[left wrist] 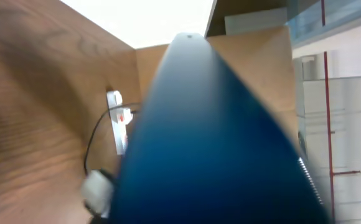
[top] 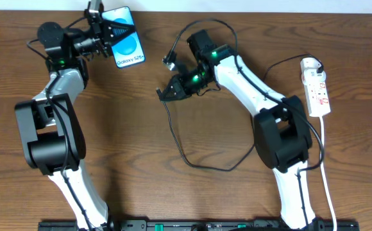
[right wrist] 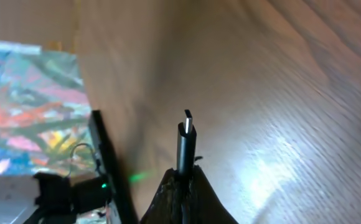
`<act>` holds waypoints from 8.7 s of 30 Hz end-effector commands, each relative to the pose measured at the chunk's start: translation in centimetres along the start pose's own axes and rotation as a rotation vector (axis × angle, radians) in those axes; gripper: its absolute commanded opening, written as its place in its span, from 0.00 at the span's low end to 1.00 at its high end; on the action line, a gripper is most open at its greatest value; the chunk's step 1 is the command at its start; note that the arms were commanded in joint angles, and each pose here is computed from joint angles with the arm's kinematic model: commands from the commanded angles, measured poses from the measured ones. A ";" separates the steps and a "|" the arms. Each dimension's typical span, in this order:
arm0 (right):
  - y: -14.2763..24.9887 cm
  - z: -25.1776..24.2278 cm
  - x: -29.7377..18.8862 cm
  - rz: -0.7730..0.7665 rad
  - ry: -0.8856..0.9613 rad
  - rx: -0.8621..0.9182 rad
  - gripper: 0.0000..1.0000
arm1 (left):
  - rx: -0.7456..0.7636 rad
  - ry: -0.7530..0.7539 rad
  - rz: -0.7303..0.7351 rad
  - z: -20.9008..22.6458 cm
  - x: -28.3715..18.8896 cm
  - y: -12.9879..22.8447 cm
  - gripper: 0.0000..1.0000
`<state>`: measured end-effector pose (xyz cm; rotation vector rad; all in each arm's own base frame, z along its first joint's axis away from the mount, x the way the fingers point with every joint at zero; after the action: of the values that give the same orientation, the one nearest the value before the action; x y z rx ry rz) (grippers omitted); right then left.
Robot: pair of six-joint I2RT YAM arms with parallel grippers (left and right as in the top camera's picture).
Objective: Plug charger to phone and switch on socket
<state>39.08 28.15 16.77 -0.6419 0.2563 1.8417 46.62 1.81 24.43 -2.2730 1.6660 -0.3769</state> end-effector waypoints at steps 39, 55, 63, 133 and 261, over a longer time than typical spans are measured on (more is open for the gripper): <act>-0.7 10.1 -6.6 -0.119 -0.308 -0.245 0.01 | 0.124 0.087 -0.042 -4.8 1.7 0.0 0.07; -0.9 9.8 -6.4 -0.123 -0.286 -0.192 0.01 | 0.123 0.100 -0.016 -4.9 3.0 0.4 0.07; -1.0 9.0 -5.9 -0.110 -0.281 -0.130 0.01 | 0.127 0.104 -0.005 -4.9 3.4 0.5 0.07; -1.1 6.9 -5.2 -0.046 -0.442 -0.131 0.01 | 0.156 0.117 -0.003 -5.3 3.7 0.8 0.07; 2.3 -1.4 -16.0 -0.406 0.657 0.353 0.45 | -0.134 -0.681 0.437 11.0 11.1 15.7 0.07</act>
<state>42.05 14.58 19.59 -0.8704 0.8433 1.2307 40.30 -12.26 9.55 -1.7404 1.7194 0.5288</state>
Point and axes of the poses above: each gripper's point midway between its finger pads, its own x axis out along the fingers, its own z axis along the line the jaws close on, y = z × x, the point moved 10 cm from there along -x, back along the fingers, and after that the axes turned 13 degrees about x, right-handed, at the moved point
